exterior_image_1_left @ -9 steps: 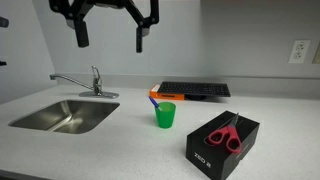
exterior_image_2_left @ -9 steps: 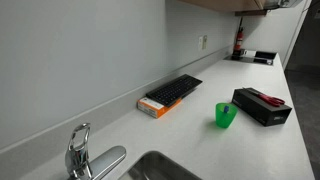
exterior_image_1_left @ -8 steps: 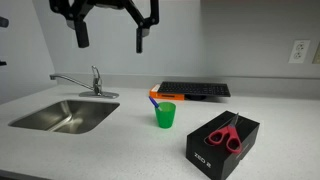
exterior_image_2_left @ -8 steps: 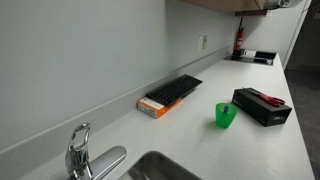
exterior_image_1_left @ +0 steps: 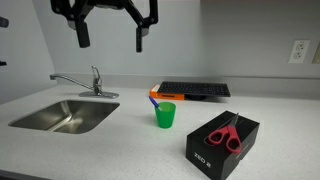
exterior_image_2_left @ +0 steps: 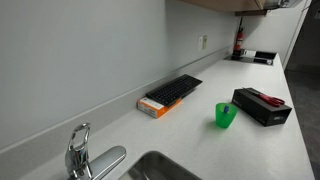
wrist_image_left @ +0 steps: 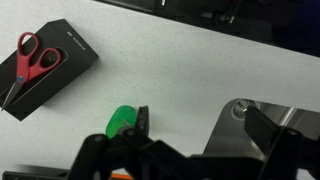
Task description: Remove the pen from the cup and put it on the counter
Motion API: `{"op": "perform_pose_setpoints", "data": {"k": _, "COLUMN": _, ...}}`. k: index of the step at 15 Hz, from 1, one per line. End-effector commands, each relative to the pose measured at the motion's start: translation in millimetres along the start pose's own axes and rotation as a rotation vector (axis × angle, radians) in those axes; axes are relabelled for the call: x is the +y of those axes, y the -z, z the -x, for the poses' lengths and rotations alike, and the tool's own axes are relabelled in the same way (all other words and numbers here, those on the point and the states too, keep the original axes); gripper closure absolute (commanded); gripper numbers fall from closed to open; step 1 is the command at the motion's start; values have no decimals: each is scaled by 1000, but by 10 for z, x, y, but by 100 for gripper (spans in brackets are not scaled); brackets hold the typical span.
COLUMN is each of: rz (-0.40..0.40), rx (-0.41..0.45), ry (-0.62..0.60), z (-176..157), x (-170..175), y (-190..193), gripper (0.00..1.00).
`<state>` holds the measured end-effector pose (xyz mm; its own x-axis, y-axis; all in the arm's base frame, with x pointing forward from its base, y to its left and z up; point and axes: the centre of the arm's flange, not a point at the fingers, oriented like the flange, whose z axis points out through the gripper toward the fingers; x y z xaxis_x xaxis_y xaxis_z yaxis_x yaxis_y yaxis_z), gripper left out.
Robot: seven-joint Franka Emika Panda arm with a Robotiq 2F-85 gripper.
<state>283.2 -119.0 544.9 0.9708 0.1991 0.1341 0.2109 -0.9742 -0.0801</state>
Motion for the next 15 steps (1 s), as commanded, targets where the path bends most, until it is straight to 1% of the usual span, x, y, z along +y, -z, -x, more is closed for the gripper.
{"op": "perform_pose_setpoints", "data": {"k": 1, "rz": 116, "rx": 42, "ry": -30, "z": -273, "x": -227, "y": -96, "gripper": 0}}
{"op": "perform_pose_setpoints", "data": {"k": 4, "rz": 234, "rx": 65, "ry": -70, "z": -642, "x": -511, "y": -363, "gripper": 0}}
{"op": "perform_pose_setpoints", "data": {"k": 6, "rz": 301, "rx": 50, "ry": -100, "z": -860, "x": -644, "y": -624, "gripper": 0}}
{"op": "perform_pose_setpoints", "data": {"k": 8, "rz": 351, "rx": 22, "ry": -131, "z": -1026, "x": -689, "y": -910, "gripper": 0}}
{"op": "perform_pose_setpoints", "data": {"k": 10, "rz": 382, "rx": -20, "ry": -164, "z": -1124, "x": -626, "y": -1173, "gripper": 0}}
{"op": "perform_pose_setpoints", "data": {"k": 13, "rz": 389, "rx": -74, "ry": -218, "z": -1190, "x": -392, "y": -1453, "gripper": 0}}
{"op": "perform_pose_setpoints", "data": {"k": 14, "rz": 386, "rx": -89, "ry": -236, "z": -1196, "x": -312, "y": -1483, "gripper": 0}}
{"op": "perform_pose_setpoints", "data": {"k": 15, "rz": 369, "rx": -99, "ry": -248, "z": -1178, "x": -236, "y": -1432, "gripper": 0}}
